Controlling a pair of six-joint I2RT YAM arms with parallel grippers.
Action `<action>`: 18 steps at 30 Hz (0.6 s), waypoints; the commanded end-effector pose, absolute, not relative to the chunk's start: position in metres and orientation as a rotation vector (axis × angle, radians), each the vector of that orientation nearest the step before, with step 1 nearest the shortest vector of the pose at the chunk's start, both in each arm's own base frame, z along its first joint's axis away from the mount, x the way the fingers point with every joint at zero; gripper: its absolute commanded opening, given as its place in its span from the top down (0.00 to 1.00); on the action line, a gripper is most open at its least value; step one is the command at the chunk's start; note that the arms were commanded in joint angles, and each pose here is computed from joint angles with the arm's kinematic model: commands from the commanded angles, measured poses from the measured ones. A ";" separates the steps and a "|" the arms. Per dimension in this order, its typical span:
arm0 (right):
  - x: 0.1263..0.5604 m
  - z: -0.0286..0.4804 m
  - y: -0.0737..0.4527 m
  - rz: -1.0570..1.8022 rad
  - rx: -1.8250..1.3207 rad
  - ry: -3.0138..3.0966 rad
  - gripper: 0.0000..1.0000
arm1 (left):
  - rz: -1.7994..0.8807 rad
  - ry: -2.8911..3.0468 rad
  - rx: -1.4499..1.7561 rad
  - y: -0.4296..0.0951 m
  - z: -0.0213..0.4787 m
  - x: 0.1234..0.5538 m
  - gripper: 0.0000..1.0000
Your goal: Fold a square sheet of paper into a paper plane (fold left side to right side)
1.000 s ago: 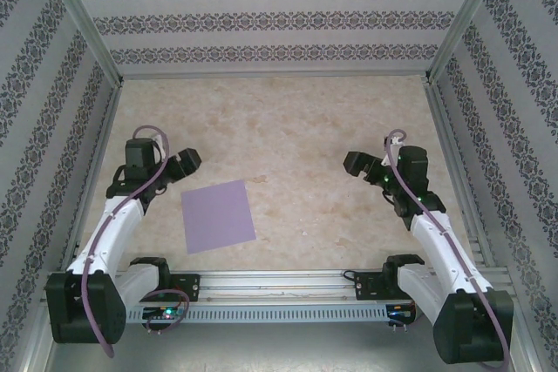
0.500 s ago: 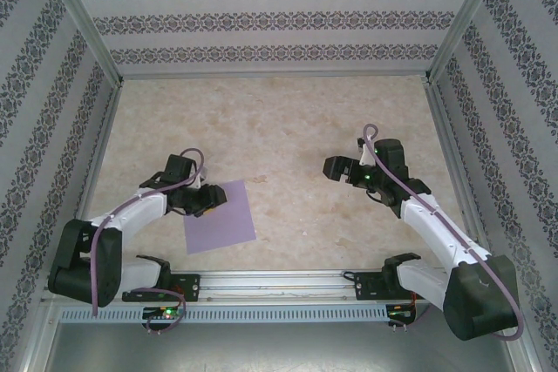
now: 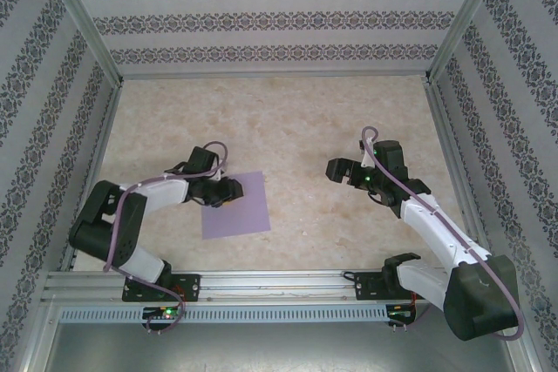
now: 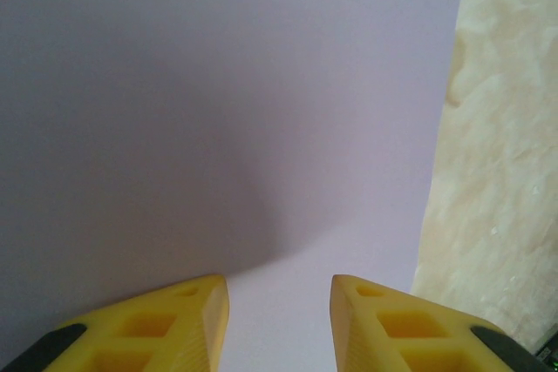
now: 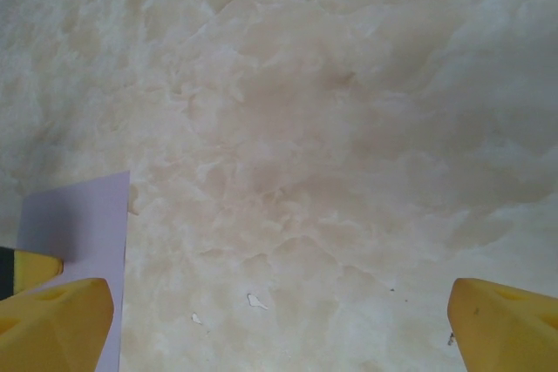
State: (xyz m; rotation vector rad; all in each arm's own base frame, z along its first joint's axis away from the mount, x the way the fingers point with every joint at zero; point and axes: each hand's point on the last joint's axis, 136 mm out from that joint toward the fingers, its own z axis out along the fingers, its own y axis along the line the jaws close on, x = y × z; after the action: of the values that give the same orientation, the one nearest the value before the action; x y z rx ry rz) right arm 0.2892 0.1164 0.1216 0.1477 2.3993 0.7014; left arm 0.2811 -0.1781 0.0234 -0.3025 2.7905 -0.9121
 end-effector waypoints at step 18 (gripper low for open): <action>0.285 0.109 0.104 0.560 0.143 2.491 0.05 | -0.924 2.741 -0.060 -0.287 0.007 0.382 0.66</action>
State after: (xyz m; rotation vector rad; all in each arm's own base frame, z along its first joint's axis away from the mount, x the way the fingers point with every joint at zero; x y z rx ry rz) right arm 0.2817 0.1030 0.1059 0.1735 2.4820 0.5895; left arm 0.3892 -0.2882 0.0294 -0.0387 2.6831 -0.9794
